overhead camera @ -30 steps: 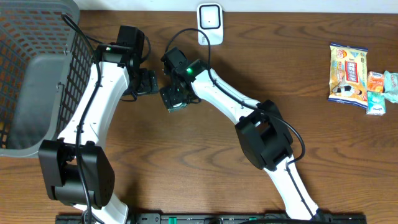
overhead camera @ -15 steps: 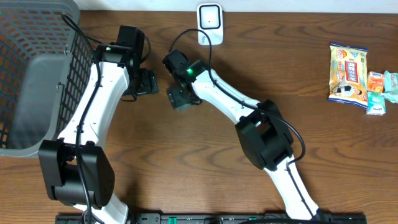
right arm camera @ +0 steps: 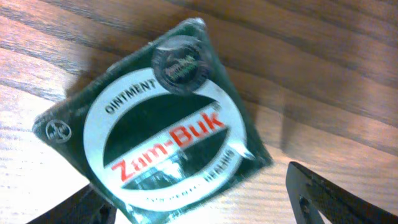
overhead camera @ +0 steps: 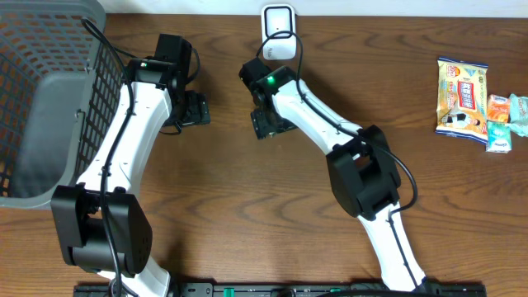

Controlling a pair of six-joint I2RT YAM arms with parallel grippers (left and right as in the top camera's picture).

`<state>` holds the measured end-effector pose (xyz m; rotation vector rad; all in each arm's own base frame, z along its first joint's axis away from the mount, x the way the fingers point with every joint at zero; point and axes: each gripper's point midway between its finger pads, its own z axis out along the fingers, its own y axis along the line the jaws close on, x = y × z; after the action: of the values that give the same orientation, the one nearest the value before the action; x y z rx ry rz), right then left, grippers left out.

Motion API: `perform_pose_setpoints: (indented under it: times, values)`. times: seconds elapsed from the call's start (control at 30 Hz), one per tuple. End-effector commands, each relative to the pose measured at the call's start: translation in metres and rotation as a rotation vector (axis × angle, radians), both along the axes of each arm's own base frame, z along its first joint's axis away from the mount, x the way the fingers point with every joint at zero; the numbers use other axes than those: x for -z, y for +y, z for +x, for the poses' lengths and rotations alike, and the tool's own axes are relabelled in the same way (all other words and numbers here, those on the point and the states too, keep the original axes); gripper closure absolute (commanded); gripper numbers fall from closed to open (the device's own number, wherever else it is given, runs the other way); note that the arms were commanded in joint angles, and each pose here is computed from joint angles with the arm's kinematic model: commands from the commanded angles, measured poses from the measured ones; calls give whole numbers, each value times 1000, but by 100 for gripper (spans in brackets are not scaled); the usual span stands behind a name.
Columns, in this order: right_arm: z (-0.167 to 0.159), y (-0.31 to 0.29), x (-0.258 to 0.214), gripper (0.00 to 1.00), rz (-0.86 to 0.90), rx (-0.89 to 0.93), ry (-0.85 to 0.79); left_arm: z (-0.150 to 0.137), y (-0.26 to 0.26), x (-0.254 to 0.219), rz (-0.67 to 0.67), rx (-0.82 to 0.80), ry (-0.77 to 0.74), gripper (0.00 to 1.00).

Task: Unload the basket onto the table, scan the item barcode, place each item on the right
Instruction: 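Lower the right gripper and grasp the Zam-Buk tin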

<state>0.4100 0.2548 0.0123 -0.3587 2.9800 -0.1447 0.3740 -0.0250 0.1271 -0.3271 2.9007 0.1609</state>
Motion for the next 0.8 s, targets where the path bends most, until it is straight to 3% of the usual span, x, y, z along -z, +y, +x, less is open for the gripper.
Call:
perform_pose_setpoints:
  times: [0.0, 0.13, 0.4, 0.63, 0.77]
  values:
    - [10, -4, -45, 18, 47, 35, -79, -1, 3, 0, 15, 5, 4, 2]
    - [7, 8, -54, 1, 137, 29, -59, -1, 3, 0, 15, 5, 4, 2]
    - [1, 29, -54, 1, 237, 15, -20, -1, 3, 0, 14, 6, 4, 2]
    - [15, 26, -56, 1, 323, 391, -33, -1, 3, 0, 14, 6, 4, 2]
    - [33, 36, -63, 1, 387, 413, -98, -1, 3, 0, 14, 5, 4, 2]
